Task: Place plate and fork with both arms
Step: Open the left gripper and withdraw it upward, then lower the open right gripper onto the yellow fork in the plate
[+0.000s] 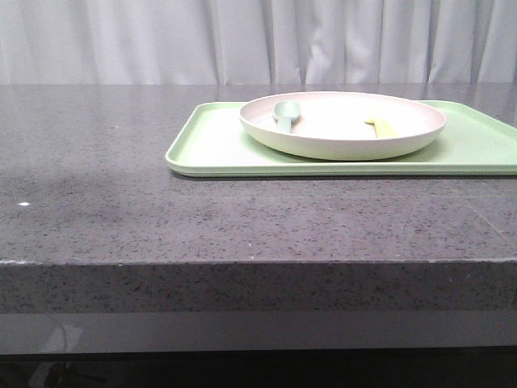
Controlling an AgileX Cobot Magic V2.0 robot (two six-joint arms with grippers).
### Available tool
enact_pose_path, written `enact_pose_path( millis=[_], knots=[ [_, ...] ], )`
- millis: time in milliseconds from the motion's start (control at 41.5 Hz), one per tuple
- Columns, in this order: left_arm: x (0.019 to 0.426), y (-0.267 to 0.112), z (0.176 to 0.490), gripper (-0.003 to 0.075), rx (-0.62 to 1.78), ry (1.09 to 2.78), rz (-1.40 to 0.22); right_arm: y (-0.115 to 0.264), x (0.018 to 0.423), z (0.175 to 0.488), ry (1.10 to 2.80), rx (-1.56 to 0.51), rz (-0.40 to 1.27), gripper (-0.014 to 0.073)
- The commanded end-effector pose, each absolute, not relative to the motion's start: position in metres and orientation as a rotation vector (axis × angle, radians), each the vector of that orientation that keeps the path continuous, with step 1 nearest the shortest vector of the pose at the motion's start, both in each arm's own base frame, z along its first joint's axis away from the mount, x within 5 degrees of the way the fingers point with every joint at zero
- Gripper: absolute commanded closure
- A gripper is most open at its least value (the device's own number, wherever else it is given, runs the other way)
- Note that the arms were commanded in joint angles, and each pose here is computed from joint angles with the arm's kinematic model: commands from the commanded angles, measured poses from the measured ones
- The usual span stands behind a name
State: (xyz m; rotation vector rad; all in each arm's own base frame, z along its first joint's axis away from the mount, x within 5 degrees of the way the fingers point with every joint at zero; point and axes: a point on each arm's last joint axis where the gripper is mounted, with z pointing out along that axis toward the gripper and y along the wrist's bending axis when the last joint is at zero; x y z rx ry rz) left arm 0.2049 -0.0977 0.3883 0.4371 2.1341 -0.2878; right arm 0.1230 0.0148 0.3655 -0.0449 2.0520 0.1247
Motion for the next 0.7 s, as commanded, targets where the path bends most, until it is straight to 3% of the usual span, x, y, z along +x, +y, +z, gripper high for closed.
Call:
enact_pose_path(
  millis=[0,265,434,675],
  knots=[
    [0.182,-0.086,0.396,0.0352,0.435,2.024,-0.285,0.025,0.136,0.384,2.024,-0.127,0.157,0.0054],
    [0.146,-0.069,0.381,0.0352,0.437,2.025,-0.284,0.069,0.181,0.391,2.127,-0.340,0.260,0.0059],
    [0.137,-0.065,0.383,0.0352,0.431,1.998,-0.289,0.091,0.219,0.386,2.254,-0.396,0.247,0.0207],
    [0.136,-0.065,0.384,0.0352,0.431,1.997,-0.289,0.110,0.277,0.383,2.438,-0.348,0.228,0.0221]
  ],
)
